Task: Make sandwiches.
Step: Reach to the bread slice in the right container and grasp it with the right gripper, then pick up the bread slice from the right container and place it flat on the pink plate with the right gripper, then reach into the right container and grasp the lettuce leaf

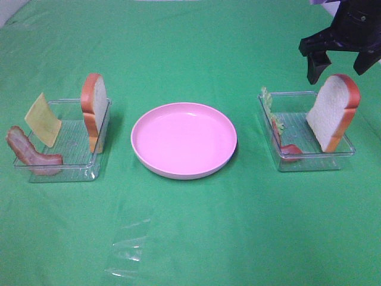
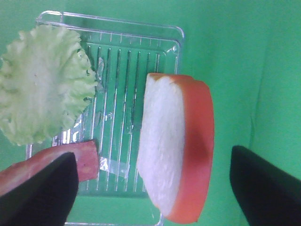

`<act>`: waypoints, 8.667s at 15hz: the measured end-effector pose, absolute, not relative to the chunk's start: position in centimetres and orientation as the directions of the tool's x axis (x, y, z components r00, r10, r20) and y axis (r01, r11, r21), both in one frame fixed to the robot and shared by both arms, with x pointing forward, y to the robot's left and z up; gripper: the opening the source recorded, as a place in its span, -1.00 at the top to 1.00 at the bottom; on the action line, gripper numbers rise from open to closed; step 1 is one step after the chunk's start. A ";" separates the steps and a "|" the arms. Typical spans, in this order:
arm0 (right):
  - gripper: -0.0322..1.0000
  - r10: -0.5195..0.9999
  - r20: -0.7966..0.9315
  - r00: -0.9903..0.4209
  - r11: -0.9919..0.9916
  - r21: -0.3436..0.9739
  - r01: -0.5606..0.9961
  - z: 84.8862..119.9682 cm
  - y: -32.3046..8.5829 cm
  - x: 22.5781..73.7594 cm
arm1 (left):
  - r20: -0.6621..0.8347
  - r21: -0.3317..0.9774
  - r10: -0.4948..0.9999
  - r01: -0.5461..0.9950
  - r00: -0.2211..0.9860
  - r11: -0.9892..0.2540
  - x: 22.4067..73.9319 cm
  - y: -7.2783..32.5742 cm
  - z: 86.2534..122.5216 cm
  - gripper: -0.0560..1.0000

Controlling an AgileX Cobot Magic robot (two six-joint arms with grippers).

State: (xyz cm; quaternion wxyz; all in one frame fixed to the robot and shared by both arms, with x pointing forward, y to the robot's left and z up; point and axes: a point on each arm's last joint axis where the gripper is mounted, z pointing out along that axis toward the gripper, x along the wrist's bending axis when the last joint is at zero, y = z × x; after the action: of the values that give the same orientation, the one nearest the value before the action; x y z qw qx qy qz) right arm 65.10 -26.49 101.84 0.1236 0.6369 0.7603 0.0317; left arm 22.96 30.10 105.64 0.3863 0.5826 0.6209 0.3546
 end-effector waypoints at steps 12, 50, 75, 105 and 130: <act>-0.70 0.999 -0.036 -0.023 0.029 0.160 0.987 98.1 -30.1 66.5 | -0.066 0.891 0.998 0.450 -0.023 0.070 23.0 30.1 105.6 -0.77; 0.50 0.853 0.346 -0.390 0.299 0.288 0.910 105.8 -7.6 62.6 | -0.066 0.891 0.998 0.450 -0.023 0.070 23.0 30.1 105.6 -0.77; -0.49 0.877 0.350 -0.329 0.286 0.170 0.943 95.6 -6.1 65.7 | -0.066 0.891 0.998 0.450 -0.023 0.070 23.0 30.1 105.6 -0.77; -0.80 0.984 -0.055 -0.166 0.174 0.195 0.965 103.5 -19.3 67.1 | -0.061 0.887 0.998 0.456 -0.027 0.067 23.1 30.1 105.7 -0.77; -0.79 0.993 -0.009 -0.121 0.121 0.145 0.982 94.1 -18.5 70.2 | -0.061 0.887 0.998 0.456 -0.027 0.067 23.1 30.1 105.7 -0.77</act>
State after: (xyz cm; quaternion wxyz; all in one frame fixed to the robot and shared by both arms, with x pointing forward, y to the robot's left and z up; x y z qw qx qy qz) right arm 70.21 -18.47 94.14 0.0513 0.6608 0.7470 0.0515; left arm 23.09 30.15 105.65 0.3818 0.5839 0.6226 0.3545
